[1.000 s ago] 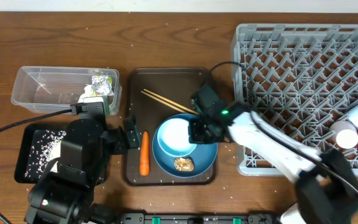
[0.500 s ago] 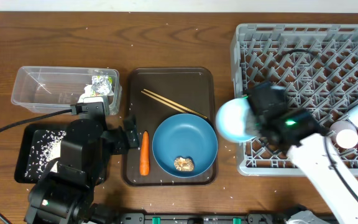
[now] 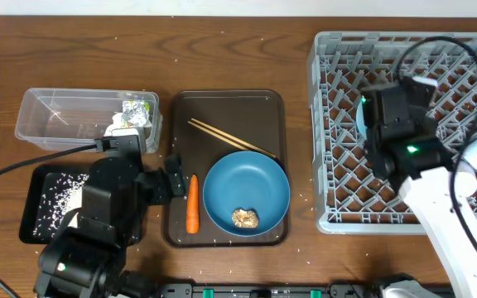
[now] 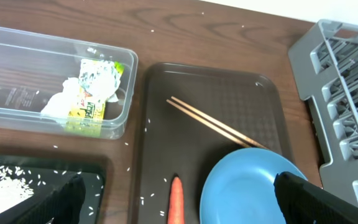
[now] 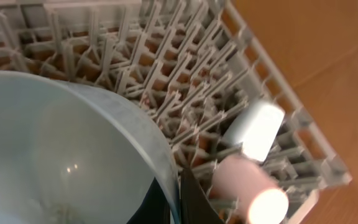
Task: Sort waste into correct bins and load items into the dishwasher rack
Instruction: 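Carry the bowl with the right gripper into the dish rack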
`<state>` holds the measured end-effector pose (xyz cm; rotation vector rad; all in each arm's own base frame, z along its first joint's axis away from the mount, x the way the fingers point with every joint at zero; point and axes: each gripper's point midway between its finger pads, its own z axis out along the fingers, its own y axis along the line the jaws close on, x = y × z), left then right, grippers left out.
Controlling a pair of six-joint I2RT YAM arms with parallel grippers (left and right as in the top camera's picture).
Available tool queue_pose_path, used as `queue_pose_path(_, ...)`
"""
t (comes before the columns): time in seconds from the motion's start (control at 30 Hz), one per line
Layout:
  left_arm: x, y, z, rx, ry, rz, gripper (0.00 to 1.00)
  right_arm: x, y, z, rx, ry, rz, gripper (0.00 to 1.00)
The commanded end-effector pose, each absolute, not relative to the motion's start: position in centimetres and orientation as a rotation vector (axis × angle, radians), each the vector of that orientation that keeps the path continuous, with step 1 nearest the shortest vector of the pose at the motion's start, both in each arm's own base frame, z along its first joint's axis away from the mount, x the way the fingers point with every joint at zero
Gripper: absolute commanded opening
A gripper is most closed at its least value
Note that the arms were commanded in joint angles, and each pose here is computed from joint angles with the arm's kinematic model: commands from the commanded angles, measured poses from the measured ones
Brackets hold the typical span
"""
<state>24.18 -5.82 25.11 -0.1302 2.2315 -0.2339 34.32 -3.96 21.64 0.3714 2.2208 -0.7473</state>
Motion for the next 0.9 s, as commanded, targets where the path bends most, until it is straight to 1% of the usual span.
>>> queue_pose_path(0.0,24.5,-5.6,25.0,-0.136,2.240,-0.210,0.98,35.2,-4.8,22.0,0.204,2.216,-0.983,0.01)
queue_pose_path(0.13,24.7,-5.6,24.4,-0.134,2.269,-0.198,0.98,36.8,-4.2,20.4,0.054,2.247,-1.080,0.01)
queue_pose_path(0.27,25.0,-5.7,23.7,-0.133,2.298,-0.186,0.98,38.0,-3.2,20.8,-0.037,2.173,-1.229,0.01)
queue_pose_path(0.4,25.1,-5.8,22.9,-0.131,2.331,-0.172,0.98,38.9,-1.5,20.3,-0.143,2.161,-1.247,0.01)
queue_pose_path(0.57,25.0,-5.7,21.8,-0.128,2.384,-0.150,0.98,39.2,-1.4,19.0,-0.194,2.181,-1.297,0.01)
queue_pose_path(0.73,25.1,-5.8,21.3,-0.127,2.406,-0.141,0.98,38.8,-2.4,19.5,-0.161,2.121,-1.472,0.01)
queue_pose_path(0.87,25.1,-5.8,21.2,-0.127,2.408,-0.140,0.98,38.9,-2.1,19.2,-0.197,2.133,-1.468,0.01)
